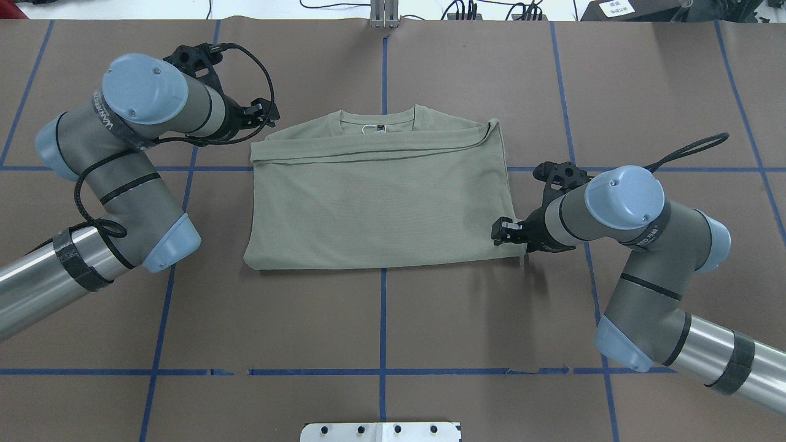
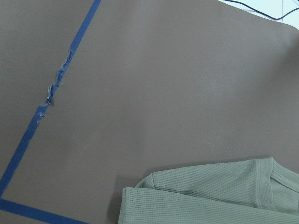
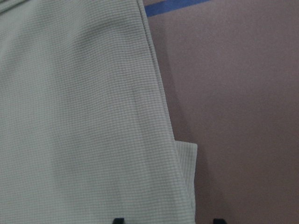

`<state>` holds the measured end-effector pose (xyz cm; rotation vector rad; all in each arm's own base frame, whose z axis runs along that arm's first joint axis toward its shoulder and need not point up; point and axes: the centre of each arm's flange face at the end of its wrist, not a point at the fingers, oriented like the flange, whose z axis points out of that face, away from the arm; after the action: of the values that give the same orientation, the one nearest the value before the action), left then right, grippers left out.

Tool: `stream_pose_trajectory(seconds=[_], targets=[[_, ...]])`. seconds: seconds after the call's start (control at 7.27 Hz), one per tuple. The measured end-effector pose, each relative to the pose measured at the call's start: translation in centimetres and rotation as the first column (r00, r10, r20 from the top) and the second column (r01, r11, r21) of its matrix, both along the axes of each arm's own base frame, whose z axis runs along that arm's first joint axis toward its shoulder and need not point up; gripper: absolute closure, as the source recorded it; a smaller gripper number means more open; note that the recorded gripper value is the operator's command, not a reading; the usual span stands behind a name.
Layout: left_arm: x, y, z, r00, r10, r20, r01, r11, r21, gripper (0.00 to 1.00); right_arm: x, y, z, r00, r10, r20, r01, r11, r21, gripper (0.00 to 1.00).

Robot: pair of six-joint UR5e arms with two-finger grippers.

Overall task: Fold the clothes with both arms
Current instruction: 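Lower the right gripper to the folded shirt's corner nearest it and grasp, then drag the folded shirt with the right gripper away from the left arm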

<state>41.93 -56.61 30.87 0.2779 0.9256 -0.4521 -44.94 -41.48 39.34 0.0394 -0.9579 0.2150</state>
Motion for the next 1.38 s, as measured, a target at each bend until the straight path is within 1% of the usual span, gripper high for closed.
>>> stream_pose_trajectory(seconds=[0.14, 0.69, 0.83, 0.96, 1.1, 1.24, 1.38], targets=[[0.0, 0.0, 0.0, 1.000, 0.000, 0.000, 0.000, 1.000, 0.000, 0.00, -0.1, 0.1, 0.0, 1.000, -0.005, 0.001, 0.005, 1.000, -0.002, 1.00], [0.1, 0.1, 0.0, 1.000, 0.002, 0.000, -0.002, 1.000, 0.000, 0.00, 0.5, 0.4, 0.0, 1.000, -0.018, 0.007, 0.018, 1.000, -0.006, 1.00], [0.1, 0.1, 0.0, 1.000, 0.002, -0.001, -0.002, 1.000, 0.000, 0.00, 1.3, 0.9, 0.3, 1.000, -0.018, 0.007, 0.018, 1.000, -0.007, 1.00], [0.0, 0.1, -0.1, 1.000, 0.001, -0.002, -0.001, 1.000, 0.002, 0.00, 2.7, 2.2, 0.8, 1.000, -0.024, 0.005, 0.024, 1.000, -0.009, 1.00], [-0.1, 0.2, -0.3, 1.000, -0.001, -0.006, 0.001, 1.000, 0.003, 0.00, 4.5, 4.6, 1.5, 0.999, -0.044, 0.003, 0.044, 0.999, -0.015, 1.00], [-0.1, 0.3, -0.5, 1.000, -0.003, -0.009, 0.003, 1.000, 0.005, 0.00, 6.0, 7.2, 2.0, 0.997, -0.079, 0.003, 0.079, 0.996, -0.028, 1.00], [-0.2, 0.4, -0.7, 1.000, -0.005, -0.013, 0.005, 1.000, 0.008, 0.00, 7.2, 10.4, 2.5, 0.991, -0.137, 0.004, 0.137, 0.989, -0.050, 1.00]])
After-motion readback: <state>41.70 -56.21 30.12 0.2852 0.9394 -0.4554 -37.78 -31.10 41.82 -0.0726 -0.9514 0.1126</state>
